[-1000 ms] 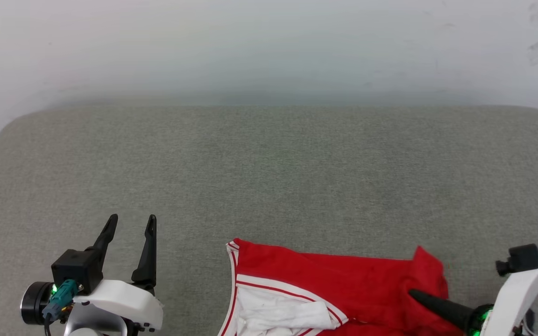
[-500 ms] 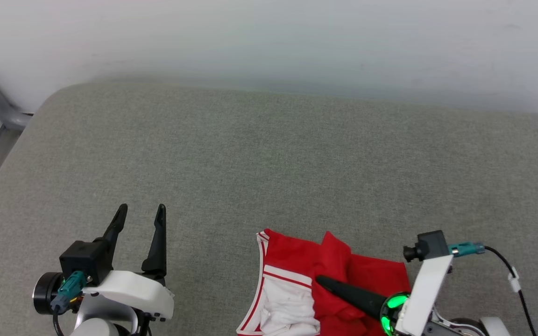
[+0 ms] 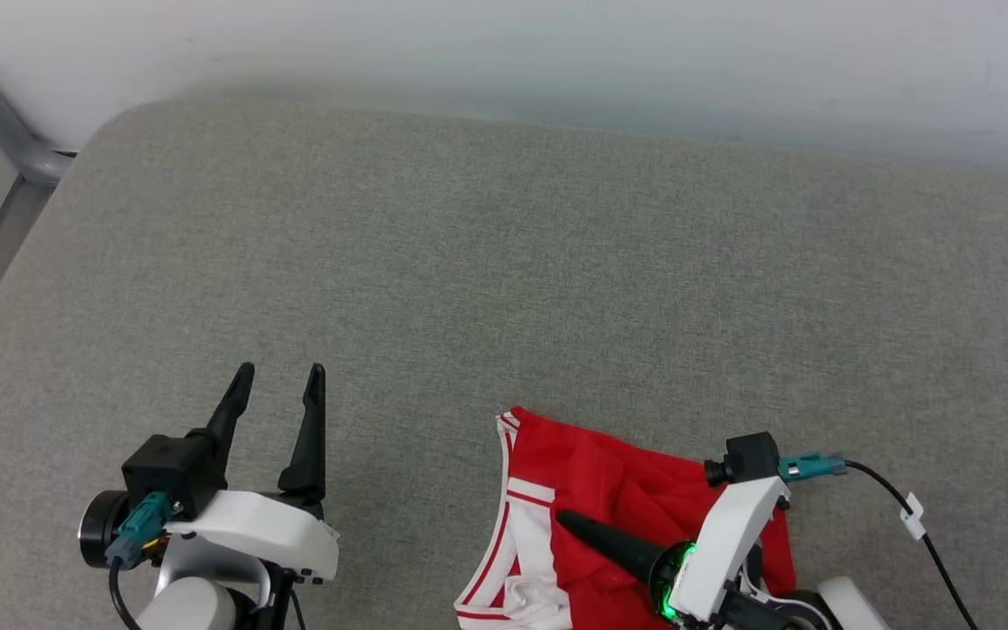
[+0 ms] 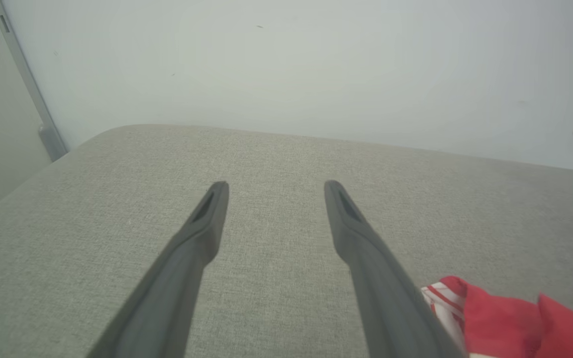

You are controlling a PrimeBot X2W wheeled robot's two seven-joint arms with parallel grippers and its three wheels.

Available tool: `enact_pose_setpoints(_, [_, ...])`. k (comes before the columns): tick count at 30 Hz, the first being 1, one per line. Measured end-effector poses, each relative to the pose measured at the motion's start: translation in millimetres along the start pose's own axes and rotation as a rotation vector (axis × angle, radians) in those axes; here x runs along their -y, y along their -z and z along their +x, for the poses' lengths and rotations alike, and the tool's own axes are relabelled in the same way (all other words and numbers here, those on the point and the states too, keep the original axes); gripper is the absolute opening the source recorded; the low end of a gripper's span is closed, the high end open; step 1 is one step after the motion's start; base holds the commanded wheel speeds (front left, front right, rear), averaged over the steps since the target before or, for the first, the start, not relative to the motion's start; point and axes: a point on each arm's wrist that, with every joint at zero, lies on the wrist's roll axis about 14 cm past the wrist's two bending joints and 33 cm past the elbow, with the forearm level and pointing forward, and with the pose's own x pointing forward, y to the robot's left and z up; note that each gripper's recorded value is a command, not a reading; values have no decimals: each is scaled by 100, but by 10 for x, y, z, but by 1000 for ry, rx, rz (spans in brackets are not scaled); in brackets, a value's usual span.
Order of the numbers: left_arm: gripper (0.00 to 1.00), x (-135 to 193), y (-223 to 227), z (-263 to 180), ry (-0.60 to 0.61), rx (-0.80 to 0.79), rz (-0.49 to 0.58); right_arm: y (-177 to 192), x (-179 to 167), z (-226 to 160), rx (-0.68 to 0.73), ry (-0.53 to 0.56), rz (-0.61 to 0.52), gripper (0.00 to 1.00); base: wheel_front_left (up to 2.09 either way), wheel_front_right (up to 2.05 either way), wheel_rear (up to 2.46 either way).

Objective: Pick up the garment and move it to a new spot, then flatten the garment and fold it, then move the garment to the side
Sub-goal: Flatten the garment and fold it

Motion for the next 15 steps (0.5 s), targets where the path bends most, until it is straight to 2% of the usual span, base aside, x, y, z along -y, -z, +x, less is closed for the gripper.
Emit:
enact_pose_setpoints(1, [100,0,10,1,1,-2,0,-2,12,8,7,5,0,51,0,0,0])
enact_pose_setpoints(2, [100,1,18,3,3,-4,0,3,12,13,7,5,3,100,0,0,0])
enact_pose_setpoints(5, [100,8,11,9,7,0,1,-57,-25,10,44,3,-20,100,0,0,0])
enact_pose_setpoints(8, [100,36,-21,13,21,11,7,-228,-203,-16,118,-34,-72,100,0,0,0])
enact_pose_setpoints(13, [100,98,-76,24,43,29,10,-607,-470,-215,292,-63,-237,100,0,0,0])
enact_pose_setpoints(15, [100,129,-97,30,55,36,16,-796,-505,-361,389,-42,-323,100,0,0,0])
